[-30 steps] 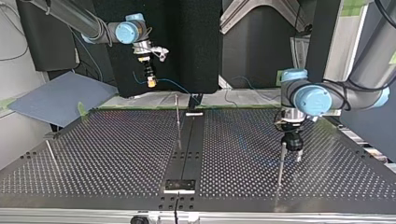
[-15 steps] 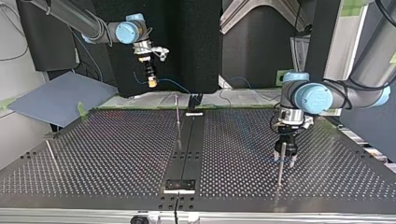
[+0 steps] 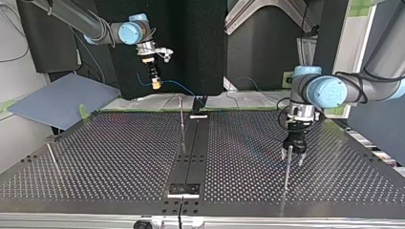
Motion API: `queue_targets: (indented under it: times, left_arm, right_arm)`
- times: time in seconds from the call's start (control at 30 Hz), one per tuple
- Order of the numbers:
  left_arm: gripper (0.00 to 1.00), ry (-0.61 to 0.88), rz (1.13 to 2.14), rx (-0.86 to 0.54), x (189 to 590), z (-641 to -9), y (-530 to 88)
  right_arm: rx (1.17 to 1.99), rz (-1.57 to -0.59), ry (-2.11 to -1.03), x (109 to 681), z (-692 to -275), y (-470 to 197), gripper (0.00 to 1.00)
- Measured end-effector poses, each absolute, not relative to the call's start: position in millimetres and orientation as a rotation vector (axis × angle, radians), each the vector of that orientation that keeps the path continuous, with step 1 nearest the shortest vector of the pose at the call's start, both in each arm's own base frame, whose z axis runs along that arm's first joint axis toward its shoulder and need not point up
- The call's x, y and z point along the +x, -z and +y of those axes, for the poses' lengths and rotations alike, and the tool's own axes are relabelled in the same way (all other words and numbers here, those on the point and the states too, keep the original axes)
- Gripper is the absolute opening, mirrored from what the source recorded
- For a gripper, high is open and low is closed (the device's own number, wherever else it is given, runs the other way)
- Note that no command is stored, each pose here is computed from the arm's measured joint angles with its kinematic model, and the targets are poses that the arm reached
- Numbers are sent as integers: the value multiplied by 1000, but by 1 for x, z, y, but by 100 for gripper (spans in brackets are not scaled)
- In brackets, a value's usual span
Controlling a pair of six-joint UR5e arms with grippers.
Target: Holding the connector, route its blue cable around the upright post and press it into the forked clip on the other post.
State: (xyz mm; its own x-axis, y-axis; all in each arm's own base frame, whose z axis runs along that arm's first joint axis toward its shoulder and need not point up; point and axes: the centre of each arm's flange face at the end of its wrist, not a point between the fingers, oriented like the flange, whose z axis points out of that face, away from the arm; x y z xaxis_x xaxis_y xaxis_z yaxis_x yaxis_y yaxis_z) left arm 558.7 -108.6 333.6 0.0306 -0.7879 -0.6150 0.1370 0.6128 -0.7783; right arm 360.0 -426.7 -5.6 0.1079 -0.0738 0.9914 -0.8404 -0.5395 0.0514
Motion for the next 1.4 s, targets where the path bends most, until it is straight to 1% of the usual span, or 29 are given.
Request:
queue_targets:
  times: [0.3,0.8,1.1,1.4]
  left_arm:
    - [98,859,1345,-681,555,-107,-330]
    - [98,960,1246,-787,560,-96,-336]
    - [98,1040,1200,-834,550,-96,-351]
    - [98,1113,1185,-899,542,-100,-343]
  right_arm:
    - [1737,-896,-1494,361,-426,6,0]
    - [1739,-895,-1495,362,-425,6,0]
    - [1741,-895,-1496,362,-425,6,0]
    - [1741,-895,-1496,362,-425,6,0]
